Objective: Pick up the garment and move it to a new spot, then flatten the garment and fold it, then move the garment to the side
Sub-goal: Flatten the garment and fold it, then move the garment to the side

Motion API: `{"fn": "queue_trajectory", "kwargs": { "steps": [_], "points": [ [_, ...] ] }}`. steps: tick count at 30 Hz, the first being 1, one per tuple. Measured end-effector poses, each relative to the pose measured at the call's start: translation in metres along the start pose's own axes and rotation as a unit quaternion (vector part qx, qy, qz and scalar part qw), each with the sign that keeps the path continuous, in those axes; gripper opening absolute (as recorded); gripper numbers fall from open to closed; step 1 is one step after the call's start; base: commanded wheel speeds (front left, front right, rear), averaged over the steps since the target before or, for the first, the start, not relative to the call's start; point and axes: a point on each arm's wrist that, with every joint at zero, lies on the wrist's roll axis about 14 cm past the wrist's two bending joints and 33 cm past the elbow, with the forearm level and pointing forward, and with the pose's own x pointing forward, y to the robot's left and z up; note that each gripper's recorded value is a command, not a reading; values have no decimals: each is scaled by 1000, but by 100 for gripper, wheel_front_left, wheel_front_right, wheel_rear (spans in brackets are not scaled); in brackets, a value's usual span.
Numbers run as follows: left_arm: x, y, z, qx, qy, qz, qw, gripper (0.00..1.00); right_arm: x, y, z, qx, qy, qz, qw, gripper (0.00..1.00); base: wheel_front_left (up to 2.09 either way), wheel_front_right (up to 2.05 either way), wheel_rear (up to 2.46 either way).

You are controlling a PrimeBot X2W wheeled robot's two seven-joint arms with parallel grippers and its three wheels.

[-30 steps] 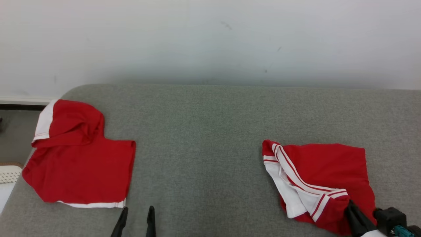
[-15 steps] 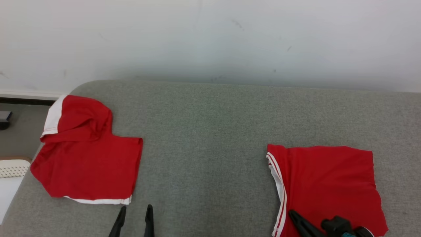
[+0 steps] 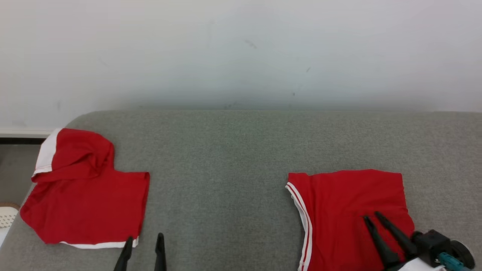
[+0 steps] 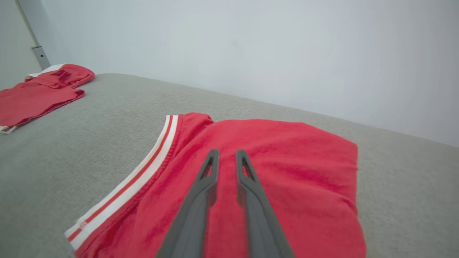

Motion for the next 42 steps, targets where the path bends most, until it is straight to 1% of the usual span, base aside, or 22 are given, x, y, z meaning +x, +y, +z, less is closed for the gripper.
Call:
{"fn": "queue_trajectory", "kwargs": {
  "steps": [6,10,14,20,24,28,33,35,36,37,38,42],
  "points": [
    [3,-3,5,4,-8,-10,1000,100,-30,-50,35,-18,-59,-80,995,100,0,0,0],
    [1,-5,6,7,-11,-16,1000,100,-54,-71,43,-25,-74,-118,990,100,0,0,0],
    [-2,-7,8,9,-14,-18,1000,100,-74,-83,41,-18,-78,-147,986,100,0,0,0],
    [-9,-5,5,9,-8,-15,1000,100,-93,-88,17,12,-53,-169,984,100,0,0,0],
    [-10,-4,4,9,-7,-14,1000,100,-94,-88,11,21,-46,-170,984,100,0,0,0],
    [-9,-4,1,9,-3,-12,1000,100,-91,-83,3,51,-38,-165,984,100,0,0,0],
    [-5,-9,-6,8,10,-20,1000,100,-80,-92,3,79,-6,-146,986,100,0,0,0],
    [-3,-10,-10,8,16,-21,1000,100,-72,-94,5,90,24,-131,987,100,0,0,0],
    [-2,-10,-11,8,18,-21,1000,100,-68,-95,3,107,42,-125,985,100,0,0,0],
    [-1,-10,-13,8,21,-22,1000,100,-64,-92,-2,127,69,-115,983,100,0,0,0],
    [1,-11,-14,7,23,-24,999,100,-61,-90,-5,135,92,-105,981,100,0,0,0],
    [11,-15,-21,4,32,-29,999,100,-45,-100,-13,153,170,-90,969,100,0,0,0]
  ]
}}
